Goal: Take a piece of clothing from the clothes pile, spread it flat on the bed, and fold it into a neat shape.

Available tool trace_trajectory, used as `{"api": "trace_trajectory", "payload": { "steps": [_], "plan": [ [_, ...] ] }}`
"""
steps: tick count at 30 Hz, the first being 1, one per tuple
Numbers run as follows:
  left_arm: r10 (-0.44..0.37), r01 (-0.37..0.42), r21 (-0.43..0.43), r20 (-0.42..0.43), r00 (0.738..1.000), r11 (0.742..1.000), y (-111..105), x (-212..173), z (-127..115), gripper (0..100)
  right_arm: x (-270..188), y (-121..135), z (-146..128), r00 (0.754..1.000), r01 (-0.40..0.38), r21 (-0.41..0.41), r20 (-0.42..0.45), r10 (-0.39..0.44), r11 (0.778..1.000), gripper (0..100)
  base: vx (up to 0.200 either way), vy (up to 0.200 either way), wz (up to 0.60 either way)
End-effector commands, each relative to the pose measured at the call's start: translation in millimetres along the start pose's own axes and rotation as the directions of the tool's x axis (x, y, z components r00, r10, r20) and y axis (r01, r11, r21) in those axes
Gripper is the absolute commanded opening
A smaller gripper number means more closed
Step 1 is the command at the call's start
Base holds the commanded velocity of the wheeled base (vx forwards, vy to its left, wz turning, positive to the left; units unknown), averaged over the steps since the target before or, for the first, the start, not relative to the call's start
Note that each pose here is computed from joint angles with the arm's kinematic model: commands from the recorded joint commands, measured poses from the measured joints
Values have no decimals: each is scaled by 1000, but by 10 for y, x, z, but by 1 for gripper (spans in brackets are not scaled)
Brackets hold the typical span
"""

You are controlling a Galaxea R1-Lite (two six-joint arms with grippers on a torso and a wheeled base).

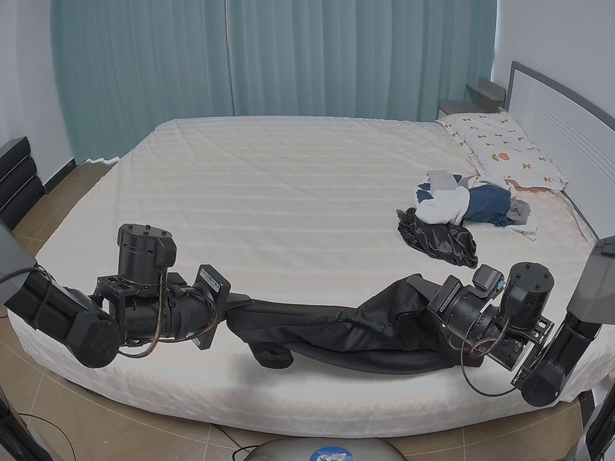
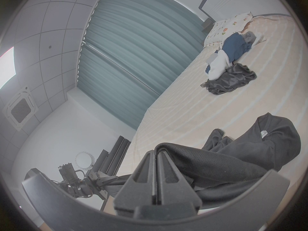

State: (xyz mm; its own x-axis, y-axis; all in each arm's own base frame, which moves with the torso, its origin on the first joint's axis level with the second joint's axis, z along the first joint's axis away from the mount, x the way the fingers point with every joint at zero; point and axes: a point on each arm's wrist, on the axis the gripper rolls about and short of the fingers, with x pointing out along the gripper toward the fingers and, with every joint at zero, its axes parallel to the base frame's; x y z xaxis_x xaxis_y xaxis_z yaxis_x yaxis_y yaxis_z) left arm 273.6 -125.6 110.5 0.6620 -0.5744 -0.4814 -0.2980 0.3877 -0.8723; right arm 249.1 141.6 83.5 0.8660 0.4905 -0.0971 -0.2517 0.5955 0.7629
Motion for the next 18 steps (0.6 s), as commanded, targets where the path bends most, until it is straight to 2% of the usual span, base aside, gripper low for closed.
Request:
{"api": "trace_trajectory", "payload": {
  "steps": [1, 6, 9, 12, 18],
  "plan": [
    [5, -5, -3, 0, 1000, 1000, 13, 12, 4, 0, -7, 33, 16, 1000, -17, 0, 10, 17, 1000, 0, 0, 200, 0],
    [8, -8, -3, 1, 1000, 1000, 20, 20, 4, 0, -1, 12, 4, 1000, -10, 2, 4, 10, 1000, 0, 0, 200, 0],
    [9, -9, -4, 2, 1000, 1000, 21, 19, 9, 0, 0, 17, 9, 1000, -12, 34, 6, 12, 999, 0, 0, 200, 0],
    [8, -8, -2, 1, 1000, 1000, 20, 20, 4, 0, -14, 44, 30, 1000, -25, 62, 10, 24, 998, 0, 0, 0, 0],
    [-1, 1, 2, 0, 1000, 1000, -1, -2, 3, 0, -14, 2, -5, 1000, -5, 47, -2, 5, 999, 0, 0, 0, 0]
  ]
}}
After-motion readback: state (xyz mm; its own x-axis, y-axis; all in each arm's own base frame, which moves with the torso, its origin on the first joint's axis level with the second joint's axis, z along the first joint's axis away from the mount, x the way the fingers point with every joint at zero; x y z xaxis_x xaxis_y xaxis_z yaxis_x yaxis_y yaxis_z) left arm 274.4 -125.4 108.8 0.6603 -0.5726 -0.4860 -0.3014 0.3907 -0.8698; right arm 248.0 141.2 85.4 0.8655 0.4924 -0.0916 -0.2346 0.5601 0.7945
